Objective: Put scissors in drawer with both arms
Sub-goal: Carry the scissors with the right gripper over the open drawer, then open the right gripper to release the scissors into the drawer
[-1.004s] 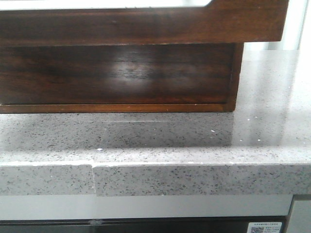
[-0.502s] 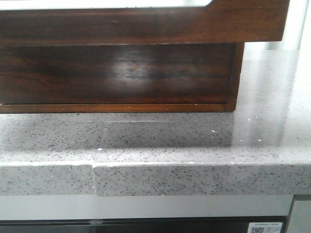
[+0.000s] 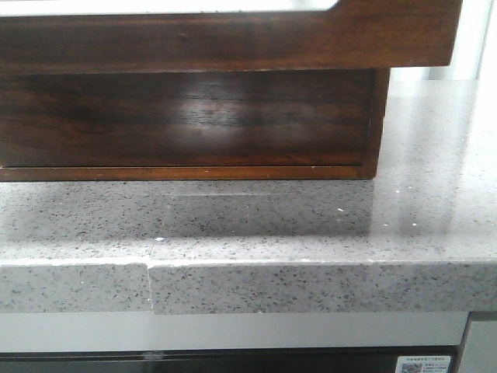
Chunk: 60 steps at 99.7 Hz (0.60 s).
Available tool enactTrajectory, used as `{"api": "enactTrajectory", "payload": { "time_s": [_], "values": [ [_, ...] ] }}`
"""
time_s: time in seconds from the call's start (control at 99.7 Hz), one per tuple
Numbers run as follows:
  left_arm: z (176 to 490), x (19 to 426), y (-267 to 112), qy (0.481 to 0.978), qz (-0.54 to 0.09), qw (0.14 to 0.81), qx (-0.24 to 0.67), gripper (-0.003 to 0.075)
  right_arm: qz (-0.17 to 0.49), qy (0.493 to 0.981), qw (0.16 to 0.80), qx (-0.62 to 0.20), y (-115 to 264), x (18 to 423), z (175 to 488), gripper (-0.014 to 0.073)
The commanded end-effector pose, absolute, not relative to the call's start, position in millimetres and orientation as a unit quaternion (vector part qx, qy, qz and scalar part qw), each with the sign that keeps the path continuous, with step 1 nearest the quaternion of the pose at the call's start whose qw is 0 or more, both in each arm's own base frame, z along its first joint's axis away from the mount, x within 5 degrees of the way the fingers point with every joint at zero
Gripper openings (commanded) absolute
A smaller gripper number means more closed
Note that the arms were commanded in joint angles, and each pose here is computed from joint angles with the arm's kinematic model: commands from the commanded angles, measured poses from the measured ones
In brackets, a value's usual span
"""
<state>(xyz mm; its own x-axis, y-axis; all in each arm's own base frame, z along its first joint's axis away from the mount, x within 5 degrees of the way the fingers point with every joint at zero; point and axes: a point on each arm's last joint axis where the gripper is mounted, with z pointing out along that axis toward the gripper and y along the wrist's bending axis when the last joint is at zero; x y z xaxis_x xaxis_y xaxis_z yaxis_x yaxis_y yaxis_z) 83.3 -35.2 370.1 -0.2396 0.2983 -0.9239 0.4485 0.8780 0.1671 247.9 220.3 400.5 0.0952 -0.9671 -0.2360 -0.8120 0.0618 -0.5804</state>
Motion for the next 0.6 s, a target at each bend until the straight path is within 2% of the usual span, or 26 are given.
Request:
{"api": "enactTrajectory", "payload": {
  "time_s": [0.0,0.12,0.171,0.421,0.592],
  "values": [
    [383,86,-36,0.763,-0.077,0.604,0.218,0.0347,-0.141,0.647,0.359,-0.657,213,243,426,0.0074],
    [383,86,-36,0.763,-0.077,0.604,0.218,0.0347,-0.140,0.650,0.361,-0.654,213,243,427,0.0214],
    [383,86,-36,0.763,-0.077,0.604,0.218,0.0347,-0.137,0.655,0.365,-0.648,213,243,429,0.0243],
    [383,86,-36,0.763,-0.077,0.604,0.218,0.0347,-0.116,0.676,0.400,-0.607,201,231,462,0.0243],
    [383,86,-36,0.763,-0.077,0.604,0.218,0.0347,-0.050,0.690,0.428,-0.582,181,204,486,0.0243]
  ]
}}
